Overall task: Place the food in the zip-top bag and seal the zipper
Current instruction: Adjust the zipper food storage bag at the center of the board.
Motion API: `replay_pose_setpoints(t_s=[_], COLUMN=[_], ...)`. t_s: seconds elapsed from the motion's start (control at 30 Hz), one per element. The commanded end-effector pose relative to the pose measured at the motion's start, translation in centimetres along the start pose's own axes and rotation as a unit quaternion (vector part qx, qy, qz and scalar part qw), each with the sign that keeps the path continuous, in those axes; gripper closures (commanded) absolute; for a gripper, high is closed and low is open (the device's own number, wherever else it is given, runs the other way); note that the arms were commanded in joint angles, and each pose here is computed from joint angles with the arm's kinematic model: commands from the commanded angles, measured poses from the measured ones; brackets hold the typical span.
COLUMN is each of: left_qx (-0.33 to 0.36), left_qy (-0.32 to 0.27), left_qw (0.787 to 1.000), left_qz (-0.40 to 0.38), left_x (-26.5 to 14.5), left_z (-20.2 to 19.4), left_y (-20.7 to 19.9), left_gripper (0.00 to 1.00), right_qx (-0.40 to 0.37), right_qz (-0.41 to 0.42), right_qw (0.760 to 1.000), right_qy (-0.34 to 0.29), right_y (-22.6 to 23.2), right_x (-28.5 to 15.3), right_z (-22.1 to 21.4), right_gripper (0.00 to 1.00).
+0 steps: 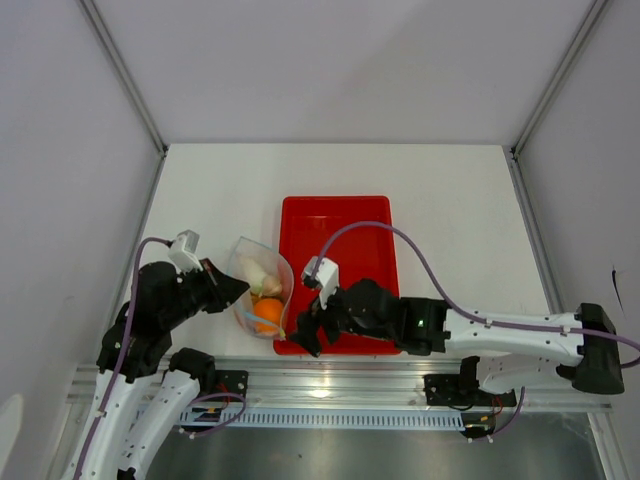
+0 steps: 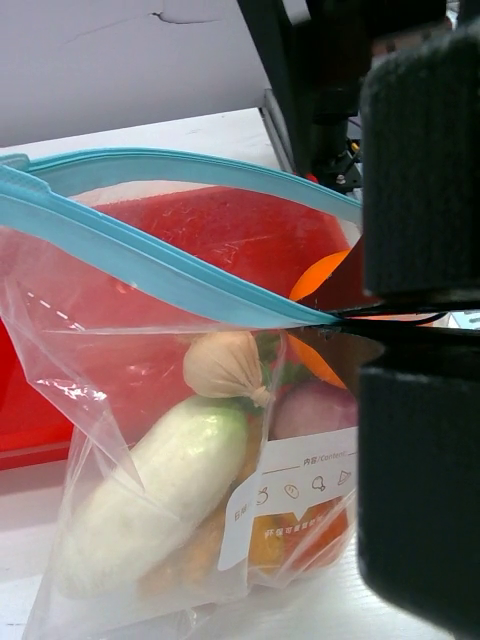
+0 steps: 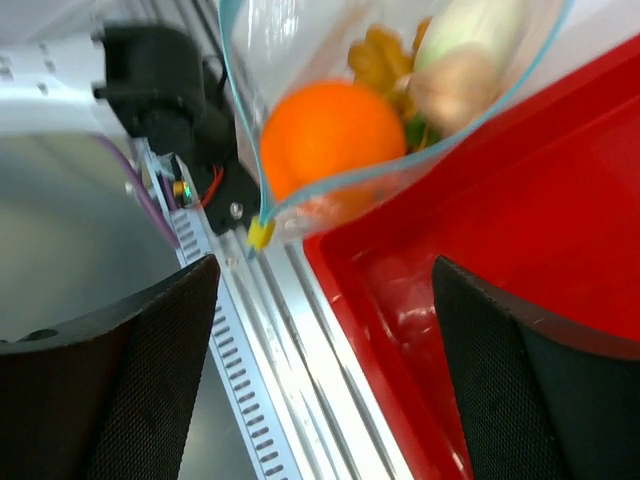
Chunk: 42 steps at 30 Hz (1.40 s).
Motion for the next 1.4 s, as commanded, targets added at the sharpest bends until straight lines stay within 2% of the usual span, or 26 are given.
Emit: replay_pose_setpoints(t_s=[0.0, 0.2, 0.27, 0.4, 0.47, 0.53, 0.73, 0.87, 0.9, 0.97, 1.07, 1.23, 1.37], left_qx=[-0.015, -0.021, -0.022, -0.023, -0.025, -0.025, -0.021, -0.019, -0.017, -0.016, -0.015, -0.001, 0.000], left_qy=[-0.042, -0.039, -0.037, -0.034, -0.031, -0.031, -0.032, -0.033, -0.036, -0.042, -0.052, -0.106, -0.149], left_qw=[0.999, 0.999, 0.999, 0.999, 0.999, 0.999, 0.999, 0.999, 0.999, 0.999, 0.999, 0.994, 0.989], left_qz=[0.001, -0.006, -0.008, -0.010, -0.013, -0.016, -0.012, -0.010, -0.009, -0.006, 0.003, -0.006, 0.004], left_x=[-0.6, -0.7, -0.8, -0.7, -0.6, -0.7, -0.8, -0.8, -0.9, -1.0, -1.4, -3.8, -5.6], left_z=[1.7, 1.9, 1.8, 1.5, 1.3, 1.3, 1.2, 1.2, 1.3, 1.5, 1.9, 4.8, 6.2], left_y=[-0.6, -1.0, -1.1, -1.0, -1.0, -1.1, -0.9, -0.9, -0.9, -0.9, -0.8, -2.5, -3.0], left_gripper=[0.99, 1.00, 0.99, 0.99, 1.00, 0.99, 0.99, 0.99, 1.00, 1.00, 0.99, 1.00, 0.99], right_qx=[0.011, 0.013, 0.011, 0.021, 0.021, 0.024, 0.024, 0.012, 0.006, 0.001, -0.001, -0.030, -0.046], right_qz=[0.050, 0.037, 0.039, 0.024, 0.017, -0.003, -0.079, -0.102, -0.109, -0.121, -0.121, -0.108, -0.078], right_qw=[0.998, 0.997, 0.997, 0.996, 0.996, 0.996, 0.992, 0.989, 0.989, 0.986, 0.983, 0.976, 0.976], right_qy=[-0.043, -0.065, -0.069, -0.084, -0.079, -0.085, -0.097, -0.102, -0.103, -0.118, -0.139, -0.186, -0.196], right_y=[2.4, 3.5, 4.0, 4.0, 3.8, 3.5, 1.9, 1.6, 1.4, 1.2, 0.8, 1.4, 2.2], right_x=[1.0, 3.5, 4.3, 5.4, 6.1, 6.5, 7.1, 7.4, 7.3, 7.1, 6.6, 5.0, 4.2], right_z=[-0.8, -2.1, -2.5, -2.8, -3.3, -3.2, -2.8, -2.2, -1.9, -0.4, 2.3, 8.8, 11.9], right_gripper=[0.14, 0.29, 0.37, 0.65, 0.66, 0.75, 0.89, 0.92, 0.97, 1.00, 1.00, 1.00, 1.00])
Point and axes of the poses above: each gripper's point midway between its finger pads, its own x axis out along the fingers, its own y axis along the line the jaws close on, z = x × y, the point moved 5 cm from there along -x, back along the fingers, and after that the axes turned 12 degrees about x, right-handed, at the moved point
